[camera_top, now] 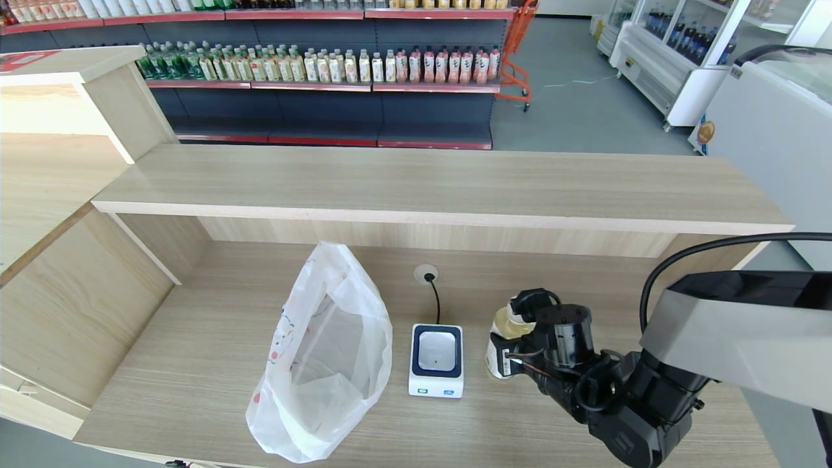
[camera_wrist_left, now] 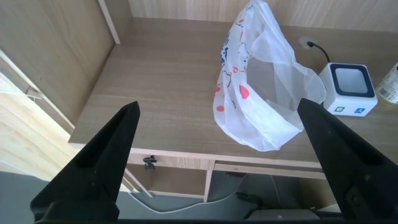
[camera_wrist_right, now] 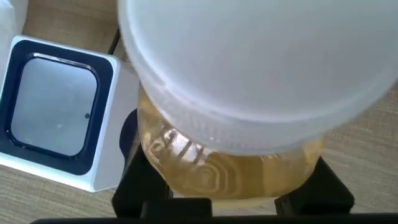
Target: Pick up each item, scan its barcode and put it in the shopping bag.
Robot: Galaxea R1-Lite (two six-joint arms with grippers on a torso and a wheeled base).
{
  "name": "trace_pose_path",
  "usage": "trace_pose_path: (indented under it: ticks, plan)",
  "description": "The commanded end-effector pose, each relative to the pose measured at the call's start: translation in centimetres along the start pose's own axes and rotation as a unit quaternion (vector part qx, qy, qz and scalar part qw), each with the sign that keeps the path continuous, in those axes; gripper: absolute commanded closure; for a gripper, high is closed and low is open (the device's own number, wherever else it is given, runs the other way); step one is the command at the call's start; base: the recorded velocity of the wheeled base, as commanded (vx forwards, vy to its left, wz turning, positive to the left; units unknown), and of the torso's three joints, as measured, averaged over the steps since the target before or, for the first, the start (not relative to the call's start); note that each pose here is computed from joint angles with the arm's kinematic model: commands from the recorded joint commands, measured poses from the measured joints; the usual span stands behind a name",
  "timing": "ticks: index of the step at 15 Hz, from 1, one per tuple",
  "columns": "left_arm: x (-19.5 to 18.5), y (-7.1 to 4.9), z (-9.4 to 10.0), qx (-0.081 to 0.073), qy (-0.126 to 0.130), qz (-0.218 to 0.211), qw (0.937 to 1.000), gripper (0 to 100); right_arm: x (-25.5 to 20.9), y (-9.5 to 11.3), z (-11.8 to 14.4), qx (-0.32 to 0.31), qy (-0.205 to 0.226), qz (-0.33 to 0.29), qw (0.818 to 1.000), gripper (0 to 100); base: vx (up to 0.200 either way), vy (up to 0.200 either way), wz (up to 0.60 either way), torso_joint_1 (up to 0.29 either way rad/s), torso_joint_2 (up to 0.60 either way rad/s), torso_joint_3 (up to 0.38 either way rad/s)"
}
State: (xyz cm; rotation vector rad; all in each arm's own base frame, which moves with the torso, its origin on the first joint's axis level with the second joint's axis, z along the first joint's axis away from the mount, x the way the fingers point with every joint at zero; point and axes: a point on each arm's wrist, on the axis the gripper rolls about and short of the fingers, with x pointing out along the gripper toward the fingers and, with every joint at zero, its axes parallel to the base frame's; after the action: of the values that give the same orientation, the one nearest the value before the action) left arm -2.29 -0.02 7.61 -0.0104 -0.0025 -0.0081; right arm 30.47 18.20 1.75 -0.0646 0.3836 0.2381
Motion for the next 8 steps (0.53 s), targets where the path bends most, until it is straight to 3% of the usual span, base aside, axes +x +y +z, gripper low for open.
trace_pose_path:
  ticks: [1,6,8]
  plan:
    - [0.00,0.00,0.00,0.000,0.000,-0.001,1.0000,0,0.14,0.00,-0.36,-0.008,0.007,-0.001,1.000,100,0.000,0.000,0.00,0.000,0.00,0.000]
    - [0.00,0.00,0.00,0.000,0.000,0.000,1.0000,0,0.54,0.00,-1.32,-0.034,0.008,-0.005,0.999,100,0.000,0.000,0.00,0.000,0.00,0.000]
    - [0.00,0.00,0.00,0.000,0.000,0.000,1.0000,0,-0.15,-0.21,-0.42,-0.022,-0.004,-0.001,1.000,100,0.000,0.000,0.00,0.000,0.00,0.000]
